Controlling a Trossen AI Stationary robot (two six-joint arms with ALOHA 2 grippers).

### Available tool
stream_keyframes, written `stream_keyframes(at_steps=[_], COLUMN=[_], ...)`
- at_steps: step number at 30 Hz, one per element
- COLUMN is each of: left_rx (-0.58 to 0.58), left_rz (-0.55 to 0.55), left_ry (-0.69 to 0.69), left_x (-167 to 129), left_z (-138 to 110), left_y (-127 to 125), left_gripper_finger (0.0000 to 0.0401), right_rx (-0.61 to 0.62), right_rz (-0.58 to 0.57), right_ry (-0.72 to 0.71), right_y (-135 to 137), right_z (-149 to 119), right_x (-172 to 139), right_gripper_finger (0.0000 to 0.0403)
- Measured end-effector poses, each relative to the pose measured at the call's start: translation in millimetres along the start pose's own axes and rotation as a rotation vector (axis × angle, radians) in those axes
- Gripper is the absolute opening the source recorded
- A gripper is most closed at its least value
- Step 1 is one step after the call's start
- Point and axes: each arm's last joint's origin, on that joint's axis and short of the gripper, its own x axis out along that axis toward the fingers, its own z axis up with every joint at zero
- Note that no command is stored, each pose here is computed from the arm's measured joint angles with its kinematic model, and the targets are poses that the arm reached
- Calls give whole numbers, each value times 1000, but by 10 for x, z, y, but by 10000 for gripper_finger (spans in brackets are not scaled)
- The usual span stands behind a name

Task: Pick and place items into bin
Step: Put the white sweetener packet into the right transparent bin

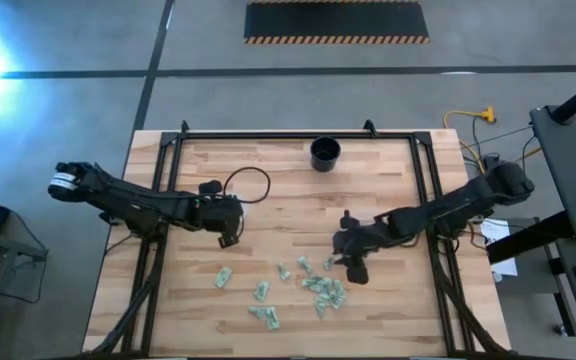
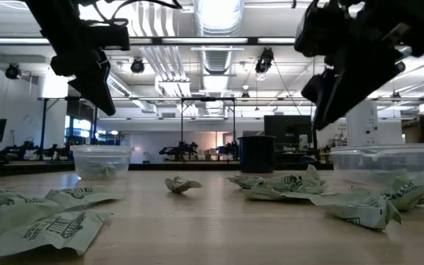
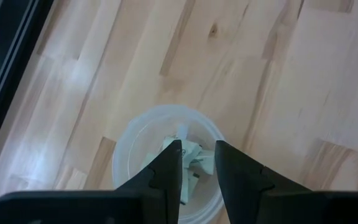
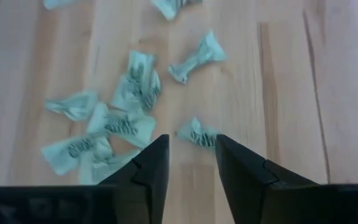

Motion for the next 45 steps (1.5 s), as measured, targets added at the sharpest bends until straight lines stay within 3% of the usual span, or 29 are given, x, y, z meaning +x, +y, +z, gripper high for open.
stream_keyframes(at_steps=[9,21,45], left_rx=[-11,-32,-52], left_rz=[-11,-26,-40], left_ry=[-16,-53,-96], left_x=[-43,-124,-190], left_z=[0,93,172], left_y=[24,32,38], left_gripper_finger=[80,80,80], right_rx=[8,31,34], right_rz=[-25,-62,-62], right_ry=[36,93,96], right_y=[-31,-132,-142], right_z=[-20,-65,-79], right_x=[128,295,448], right_gripper_finger=[156,160,110])
